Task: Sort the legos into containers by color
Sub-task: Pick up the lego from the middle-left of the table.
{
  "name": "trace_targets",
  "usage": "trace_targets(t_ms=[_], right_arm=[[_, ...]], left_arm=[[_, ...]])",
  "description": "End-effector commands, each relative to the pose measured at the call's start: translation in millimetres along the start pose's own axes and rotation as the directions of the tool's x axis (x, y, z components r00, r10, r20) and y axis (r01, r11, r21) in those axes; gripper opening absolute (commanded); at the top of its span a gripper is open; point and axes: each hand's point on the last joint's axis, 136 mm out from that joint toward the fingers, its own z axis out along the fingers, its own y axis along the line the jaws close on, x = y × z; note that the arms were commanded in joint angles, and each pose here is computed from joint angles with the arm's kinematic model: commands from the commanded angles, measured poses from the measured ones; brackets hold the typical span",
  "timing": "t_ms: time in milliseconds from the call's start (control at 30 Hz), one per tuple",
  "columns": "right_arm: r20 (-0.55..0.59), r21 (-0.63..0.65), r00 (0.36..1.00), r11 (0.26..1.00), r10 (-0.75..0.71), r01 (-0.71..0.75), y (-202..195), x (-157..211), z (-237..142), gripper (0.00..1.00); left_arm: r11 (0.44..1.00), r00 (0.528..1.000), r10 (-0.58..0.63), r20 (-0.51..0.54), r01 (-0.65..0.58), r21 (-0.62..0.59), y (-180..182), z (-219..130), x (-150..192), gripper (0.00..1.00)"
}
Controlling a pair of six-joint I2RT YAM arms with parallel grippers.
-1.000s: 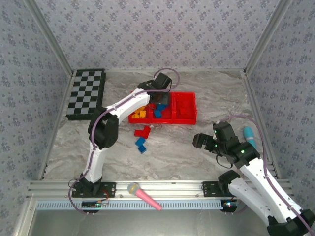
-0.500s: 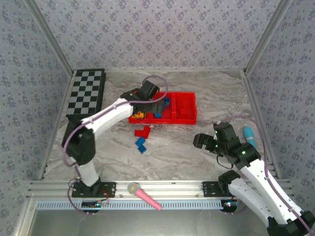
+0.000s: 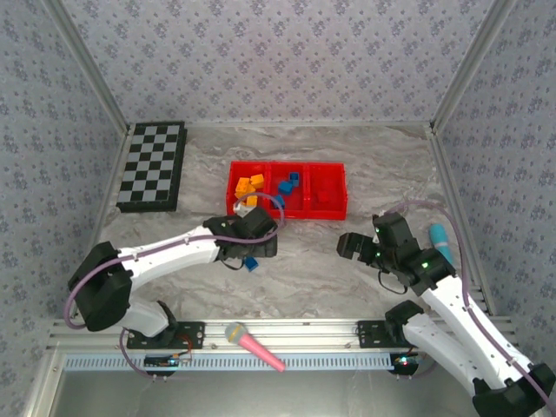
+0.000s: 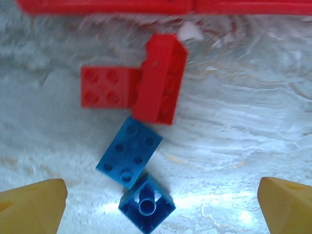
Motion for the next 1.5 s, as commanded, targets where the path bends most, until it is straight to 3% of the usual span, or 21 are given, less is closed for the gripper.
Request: trace_targets(t_ms=[0,133,267,400,700,800,1200,1333,1467], right_arm=[[-0.009,-0.017,1.0,1.0,0.014,-0.014,3.8,3.3,4.8,1.0],[-0.015,-0.026,1.0,1.0,0.007,-0.008,7.8,5.0,8.1,1.0],[-0.023,-0.027,1.0,1.0,-0.002,0.001,9.2,7.7,9.1,1.0],[-0.024,-0.037,1.0,0.999,-0.004,0.003,9.5,10.0,9.0,1.0],[-0.02,-0.03,1.0,1.0,-0.008,0.007,4.6,13.4,6.7,1.0],[-0.025,-0.024,1.0,1.0,-0.01,0.009,2.5,15.2,6.0,1.0],[-0.02,-0.024,1.0,1.0,-0.009,0.009,3.3,13.0,8.8,1.0],[-0.021,-0.018,1.0,1.0,-0.011,0.011,2.5,13.0,7.1,1.0],[-0.027,-0.01,1.0,1.0,-0.012,0.012,1.3,13.8,4.7,1.0]], left_arm=[[0.972,0.974,-0.225,0.04,0.227,-0.067,22.3,-3.3,14.2,1.0],[0.934,0.934,-0.352,0.065,0.355,-0.044,19.1,2.8,28.6,0.97],[0.912,0.911,-0.41,0.047,0.41,0.005,-0.6,10.7,35.5,0.94],[0.882,0.883,-0.468,0.035,0.469,-0.032,-3.9,23.4,43.3,0.91],[0.815,0.817,-0.575,0.045,0.577,-0.052,-8.1,47.2,50.6,0.72],[0.814,0.816,-0.575,0.063,0.578,-0.053,-6.2,47.4,48.4,0.66],[0.824,0.825,-0.564,0.036,0.565,-0.047,-7.0,55.6,51.3,0.25],[0.863,0.863,-0.504,0.031,0.505,-0.028,-14.2,45.9,43.6,0.08],[0.937,0.936,-0.349,0.054,0.348,0.017,-36.7,15.0,17.8,0.06]])
